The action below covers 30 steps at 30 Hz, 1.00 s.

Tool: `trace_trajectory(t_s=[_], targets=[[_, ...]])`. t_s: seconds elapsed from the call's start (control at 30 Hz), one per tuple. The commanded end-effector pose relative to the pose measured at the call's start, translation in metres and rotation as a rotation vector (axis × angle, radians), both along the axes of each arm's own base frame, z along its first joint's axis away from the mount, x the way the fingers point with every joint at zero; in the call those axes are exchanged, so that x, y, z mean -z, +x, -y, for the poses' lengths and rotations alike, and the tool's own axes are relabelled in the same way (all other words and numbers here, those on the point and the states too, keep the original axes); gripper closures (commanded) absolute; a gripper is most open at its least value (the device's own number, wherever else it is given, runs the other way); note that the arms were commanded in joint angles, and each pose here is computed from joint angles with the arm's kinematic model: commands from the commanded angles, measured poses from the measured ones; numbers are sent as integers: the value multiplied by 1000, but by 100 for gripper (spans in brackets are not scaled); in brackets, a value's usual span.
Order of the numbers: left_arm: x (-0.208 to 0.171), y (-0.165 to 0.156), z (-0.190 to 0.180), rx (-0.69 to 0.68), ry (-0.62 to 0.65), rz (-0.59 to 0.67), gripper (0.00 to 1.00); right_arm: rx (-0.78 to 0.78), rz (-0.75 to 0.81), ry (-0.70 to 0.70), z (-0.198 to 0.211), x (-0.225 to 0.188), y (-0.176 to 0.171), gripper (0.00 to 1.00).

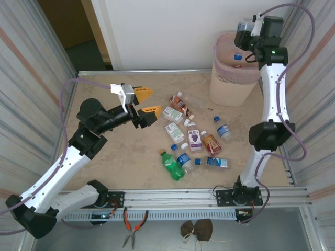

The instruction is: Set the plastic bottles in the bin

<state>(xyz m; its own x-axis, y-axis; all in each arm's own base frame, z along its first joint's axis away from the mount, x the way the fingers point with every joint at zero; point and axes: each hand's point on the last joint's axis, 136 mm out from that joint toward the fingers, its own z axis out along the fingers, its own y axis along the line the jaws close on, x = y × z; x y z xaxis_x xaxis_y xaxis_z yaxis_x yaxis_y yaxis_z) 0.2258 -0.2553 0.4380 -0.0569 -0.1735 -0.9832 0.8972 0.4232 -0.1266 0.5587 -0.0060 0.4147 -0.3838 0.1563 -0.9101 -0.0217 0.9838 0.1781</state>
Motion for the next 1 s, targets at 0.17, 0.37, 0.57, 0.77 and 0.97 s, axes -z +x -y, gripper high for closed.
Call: trace_trajectory(t_s=[0.17, 0.37, 0.57, 0.77, 0.97], targets=[[40, 26, -12, -163, 57, -116, 21, 24, -245, -110, 16, 78, 8, 59], [55, 32, -8, -160, 77, -161, 21, 3, -365, -123, 17, 126, 13, 56], [63, 37, -6, -168, 95, -192, 21, -8, -425, -115, 15, 147, 12, 47], [71, 41, -4, -167, 103, -229, 21, -9, -404, -104, 13, 135, 8, 36], [78, 41, -2, -159, 114, -267, 22, -7, -361, -104, 12, 111, 0, 32]])
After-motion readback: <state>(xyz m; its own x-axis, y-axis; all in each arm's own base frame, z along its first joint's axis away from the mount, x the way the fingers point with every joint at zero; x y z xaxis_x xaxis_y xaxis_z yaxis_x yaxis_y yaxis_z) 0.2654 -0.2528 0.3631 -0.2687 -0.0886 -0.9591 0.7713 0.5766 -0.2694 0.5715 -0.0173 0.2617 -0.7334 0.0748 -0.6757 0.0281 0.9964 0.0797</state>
